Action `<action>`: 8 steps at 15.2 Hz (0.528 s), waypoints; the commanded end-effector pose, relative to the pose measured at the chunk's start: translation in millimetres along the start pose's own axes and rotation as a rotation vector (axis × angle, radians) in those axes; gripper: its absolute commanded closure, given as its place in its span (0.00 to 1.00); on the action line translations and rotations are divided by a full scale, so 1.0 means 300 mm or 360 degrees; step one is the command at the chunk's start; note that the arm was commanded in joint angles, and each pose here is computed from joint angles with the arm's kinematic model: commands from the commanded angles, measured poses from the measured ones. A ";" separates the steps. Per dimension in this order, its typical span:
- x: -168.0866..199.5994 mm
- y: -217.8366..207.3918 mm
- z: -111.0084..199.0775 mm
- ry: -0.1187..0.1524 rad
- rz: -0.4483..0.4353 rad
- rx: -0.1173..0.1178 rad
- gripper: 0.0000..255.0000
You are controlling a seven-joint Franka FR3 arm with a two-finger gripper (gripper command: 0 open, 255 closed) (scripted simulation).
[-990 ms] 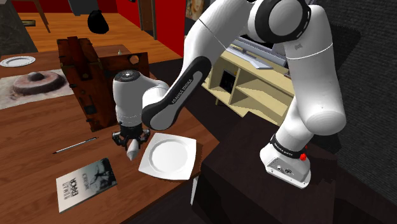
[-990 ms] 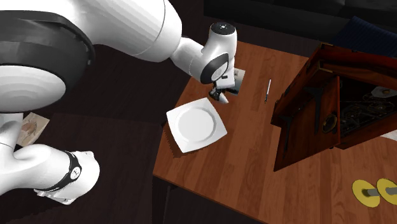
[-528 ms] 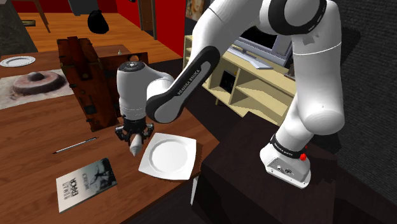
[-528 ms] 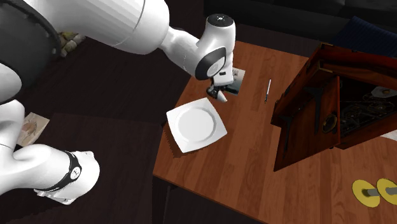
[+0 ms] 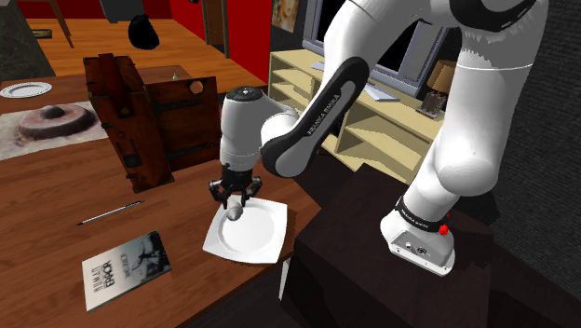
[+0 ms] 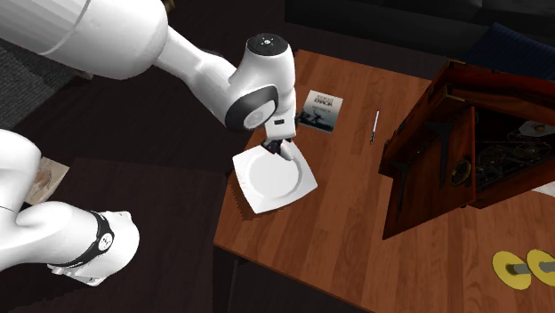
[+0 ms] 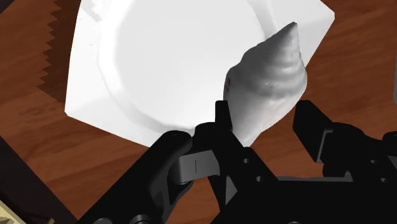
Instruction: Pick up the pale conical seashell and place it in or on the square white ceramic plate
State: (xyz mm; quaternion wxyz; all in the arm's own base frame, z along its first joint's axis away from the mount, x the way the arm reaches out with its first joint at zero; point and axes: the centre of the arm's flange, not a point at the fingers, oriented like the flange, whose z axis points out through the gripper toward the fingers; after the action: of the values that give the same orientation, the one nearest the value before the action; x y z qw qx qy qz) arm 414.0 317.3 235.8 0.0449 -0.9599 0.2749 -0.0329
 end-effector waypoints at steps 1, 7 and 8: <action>-0.012 0.096 -0.019 0.0002 0.0001 0.0000 1.00; -0.021 0.137 0.062 0.0002 0.0001 -0.0001 1.00; -0.021 0.139 0.079 0.0002 0.0001 -0.0001 1.00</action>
State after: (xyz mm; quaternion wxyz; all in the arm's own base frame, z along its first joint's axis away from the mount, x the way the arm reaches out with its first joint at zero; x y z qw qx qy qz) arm 389.4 288.5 212.8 0.0444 -0.9597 0.2753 -0.0332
